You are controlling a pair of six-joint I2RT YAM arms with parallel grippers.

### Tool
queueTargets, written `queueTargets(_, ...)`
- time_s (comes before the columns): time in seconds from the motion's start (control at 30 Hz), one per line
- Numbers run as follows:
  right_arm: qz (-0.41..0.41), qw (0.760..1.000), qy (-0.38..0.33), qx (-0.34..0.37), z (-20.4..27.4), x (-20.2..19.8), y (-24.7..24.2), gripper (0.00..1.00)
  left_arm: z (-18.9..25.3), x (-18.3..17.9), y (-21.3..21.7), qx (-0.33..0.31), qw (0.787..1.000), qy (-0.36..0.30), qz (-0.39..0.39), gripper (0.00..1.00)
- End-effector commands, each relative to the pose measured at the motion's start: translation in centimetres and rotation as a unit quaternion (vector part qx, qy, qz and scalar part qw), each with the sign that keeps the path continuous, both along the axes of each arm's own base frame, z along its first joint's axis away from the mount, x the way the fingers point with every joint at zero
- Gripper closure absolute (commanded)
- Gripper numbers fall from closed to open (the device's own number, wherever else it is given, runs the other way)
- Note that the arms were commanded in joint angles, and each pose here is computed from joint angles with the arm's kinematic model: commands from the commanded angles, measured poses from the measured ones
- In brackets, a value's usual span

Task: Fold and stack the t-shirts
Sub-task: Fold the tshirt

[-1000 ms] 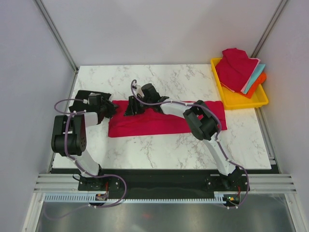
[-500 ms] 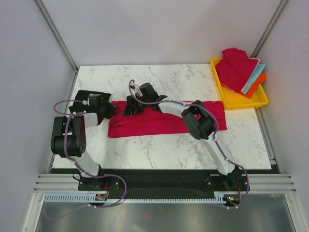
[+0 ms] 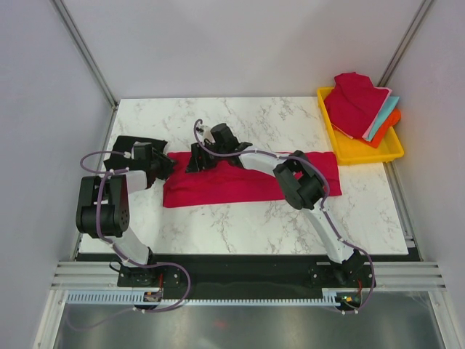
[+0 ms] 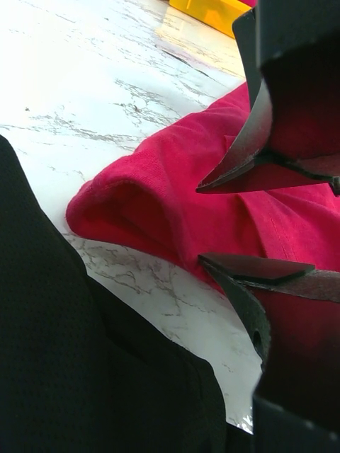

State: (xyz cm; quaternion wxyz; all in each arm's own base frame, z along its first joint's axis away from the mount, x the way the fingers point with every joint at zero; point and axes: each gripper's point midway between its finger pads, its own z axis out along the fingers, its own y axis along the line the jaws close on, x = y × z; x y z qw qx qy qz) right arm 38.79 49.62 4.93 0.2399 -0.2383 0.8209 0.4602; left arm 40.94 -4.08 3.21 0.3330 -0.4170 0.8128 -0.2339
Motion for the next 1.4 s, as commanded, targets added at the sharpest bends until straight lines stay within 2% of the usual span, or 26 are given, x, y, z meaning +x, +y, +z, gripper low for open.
queueTargets(0.0, -0.012, 0.999, -0.042, 0.019, 1.8, 2.6, 0.0, 0.32, -0.1, -0.7, 0.7, 0.005, 1.0, 0.01, 0.02, 0.53)
queueTargets(0.17, -0.004, 0.999, -0.04, 0.034, 2.4, 2.6, 0.5, 0.32, 0.1, -0.7, 0.7, 0.002, 1.0, 0.009, 0.019, 0.53)
queueTargets(0.3, 0.014, 0.999, -0.021, 0.037, 1.6, 1.6, 0.9, 0.37, 0.0, -0.6, 0.6, 0.001, 1.0, 0.01, 0.018, 0.54)
queueTargets(0.67, 0.097, 0.995, 0.022, 0.032, 1.1, -4.0, 2.6, 0.4, 0.4, -0.5, 0.7, 0.004, 1.0, 0.005, 0.018, 0.54)
queueTargets(0.77, 0.099, 0.995, 0.017, 0.027, 1.5, -4.7, 2.2, 0.46, 0.3, -0.6, 0.7, 0.005, 1.0, 0.007, 0.018, 0.54)
queueTargets(0.9, 0.097, 0.995, 0.016, 0.023, 1.6, -4.9, 1.8, 0.62, 0.0, -0.6, 0.9, 0.009, 1.0, 0.012, 0.022, 0.54)
queueTargets(0.97, 0.096, 0.995, 0.017, 0.023, 1.8, -5.0, 1.7, 0.66, 0.0, -0.6, 1.1, 0.012, 1.0, 0.013, 0.025, 0.54)
queueTargets(1.03, 0.094, 0.995, 0.016, 0.02, 1.8, -5.1, 1.5, 0.66, 0.2, -0.7, 1.1, 0.015, 1.0, 0.012, 0.025, 0.54)
queueTargets(1.17, 0.088, 0.996, -0.008, 0.017, 3.0, -4.9, 0.9, 0.54, 0.3, -0.9, 1.6, 0.025, 0.999, 0.015, 0.034, 0.54)
queueTargets(1.33, 0.093, 0.995, -0.009, 0.02, 3.3, -5.1, 0.9, 0.57, -0.1, -1.9, 2.3, 0.037, 0.997, 0.044, 0.055, 0.57)
queueTargets(1.37, 0.093, 0.995, -0.008, 0.02, 3.3, -5.1, 0.9, 0.63, -0.3, -2.1, 2.9, 0.046, 0.995, 0.051, 0.068, 0.57)
